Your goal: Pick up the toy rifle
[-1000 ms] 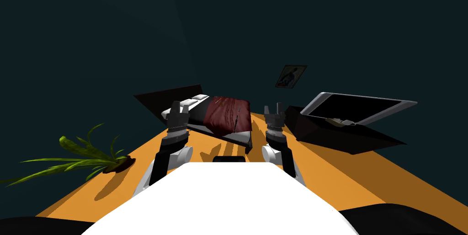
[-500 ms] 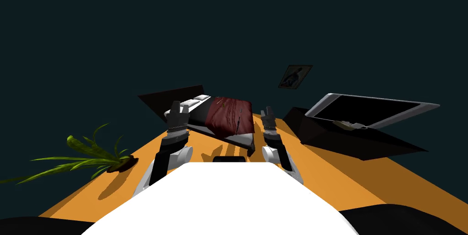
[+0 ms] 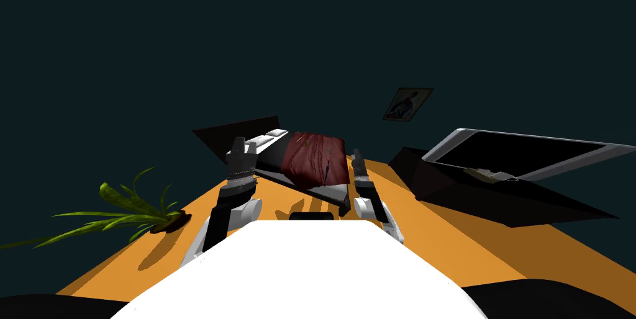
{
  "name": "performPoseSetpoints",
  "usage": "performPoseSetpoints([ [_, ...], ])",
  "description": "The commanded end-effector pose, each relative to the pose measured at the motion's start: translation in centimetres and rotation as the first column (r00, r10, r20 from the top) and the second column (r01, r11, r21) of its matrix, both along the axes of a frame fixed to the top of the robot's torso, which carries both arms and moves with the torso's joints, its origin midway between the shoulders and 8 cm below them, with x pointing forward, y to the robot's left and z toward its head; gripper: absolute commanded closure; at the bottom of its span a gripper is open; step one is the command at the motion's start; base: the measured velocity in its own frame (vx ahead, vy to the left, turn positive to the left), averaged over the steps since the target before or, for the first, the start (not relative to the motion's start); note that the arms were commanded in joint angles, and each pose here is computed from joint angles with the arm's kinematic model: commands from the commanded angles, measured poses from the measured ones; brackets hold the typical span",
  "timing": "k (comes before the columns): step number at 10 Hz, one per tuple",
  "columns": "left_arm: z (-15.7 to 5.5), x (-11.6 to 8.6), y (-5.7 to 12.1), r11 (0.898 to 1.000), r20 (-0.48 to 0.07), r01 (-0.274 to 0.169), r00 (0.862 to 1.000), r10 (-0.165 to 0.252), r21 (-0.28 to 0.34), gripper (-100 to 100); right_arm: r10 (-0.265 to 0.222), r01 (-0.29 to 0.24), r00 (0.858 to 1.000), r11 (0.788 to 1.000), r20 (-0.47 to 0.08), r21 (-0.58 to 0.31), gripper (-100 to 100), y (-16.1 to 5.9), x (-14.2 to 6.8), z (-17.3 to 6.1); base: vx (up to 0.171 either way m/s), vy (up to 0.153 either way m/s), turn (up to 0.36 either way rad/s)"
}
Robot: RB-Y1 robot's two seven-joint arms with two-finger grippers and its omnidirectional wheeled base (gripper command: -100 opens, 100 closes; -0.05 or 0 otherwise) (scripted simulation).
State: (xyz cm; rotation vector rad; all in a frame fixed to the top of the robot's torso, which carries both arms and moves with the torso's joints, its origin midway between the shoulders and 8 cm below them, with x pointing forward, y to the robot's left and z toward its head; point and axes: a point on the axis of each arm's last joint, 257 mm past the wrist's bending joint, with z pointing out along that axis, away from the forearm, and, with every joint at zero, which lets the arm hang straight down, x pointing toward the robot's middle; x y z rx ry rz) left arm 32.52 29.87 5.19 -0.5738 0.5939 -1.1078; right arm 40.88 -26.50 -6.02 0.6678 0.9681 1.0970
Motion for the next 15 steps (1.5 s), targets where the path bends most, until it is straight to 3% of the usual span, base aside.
performPoseSetpoints([
  [1,0.0,0.0,0.0,1.0,0.0,0.0,1.0,0.0,0.0,0,-0.017,0.016,0.999,0.999,-0.03,-0.029,-100,-0.2,0.2,-0.8,0.063,0.049,0.012],
  [3,0.0,0.0,0.0,1.0,0.0,0.0,1.0,0.0,0.0,0,-0.059,0.047,0.991,0.994,-0.123,-0.095,-100,-0.9,1.4,-4.6,0.065,0.046,0.05],
  [4,0.0,0.0,0.0,1.0,0.0,0.0,1.0,0.0,0.0,0,-0.062,0.049,0.991,0.994,-0.123,-0.101,-100,-0.9,1.4,-4.6,0.052,0.042,0.019],
  [6,0.0,0.0,0.0,1.0,0.0,0.0,1.0,0.0,0.0,0,-0.106,0.069,0.972,0.982,-0.212,-0.176,-100,-1.6,2.4,-8.3,0.069,0.061,0.051],
  [7,0.0,0.0,0.0,1.0,0.0,0.0,1.0,0.0,0.0,0,-0.109,0.07,0.97,0.981,-0.217,-0.18,-100,-1.6,2.4,-8.6,0.058,0.062,0.017],
  [8,0.0,0.0,0.0,1.0,0.0,0.0,1.0,0.0,0.0,0,-0.134,0.075,0.955,0.972,-0.264,-0.222,-100,-2.1,2.8,-10.8,0.065,0.05,0.045],
  [9,0.0,0.0,0.0,1.0,0.0,0.0,1.0,0.0,0.0,0,-0.134,0.075,0.955,0.972,-0.264,-0.222,-100,-2.1,2.8,-10.8,0.048,0.029,0.019],
  [11,0.0,0.0,0.0,1.0,0.0,0.0,1.0,0.0,0.0,0,-0.179,0.07,0.916,0.953,-0.358,-0.296,-100,-3.0,3.2,-15.2,0.062,0.047,0.059],
  [12,0.0,0.0,0.0,1.0,0.0,0.0,1.0,0.0,0.0,0,-0.184,0.071,0.915,0.949,-0.359,-0.307,-100,-3.0,3.2,-15.3,0.058,0.064,0.014],
  [13,0.0,0.0,0.0,1.0,0.0,0.0,1.0,0.0,0.0,0,-0.21,0.062,0.891,0.935,-0.403,-0.349,-100,-3.5,3.3,-17.6,0.068,0.045,0.036],
  [14,0.0,0.0,0.0,1.0,0.0,0.0,1.0,0.0,0.0,0,-0.21,0.061,0.89,0.935,-0.405,-0.35,-100,-3.6,3.3,-17.7,0.056,0.028,0.024],
  [15,0.0,0.0,0.0,1.0,0.0,0.0,1.0,0.0,0.0,0,-0.236,0.047,0.862,0.919,-0.449,-0.391,-100,-4.1,3.2,-20.1,0.047,0.03,0.043],
])
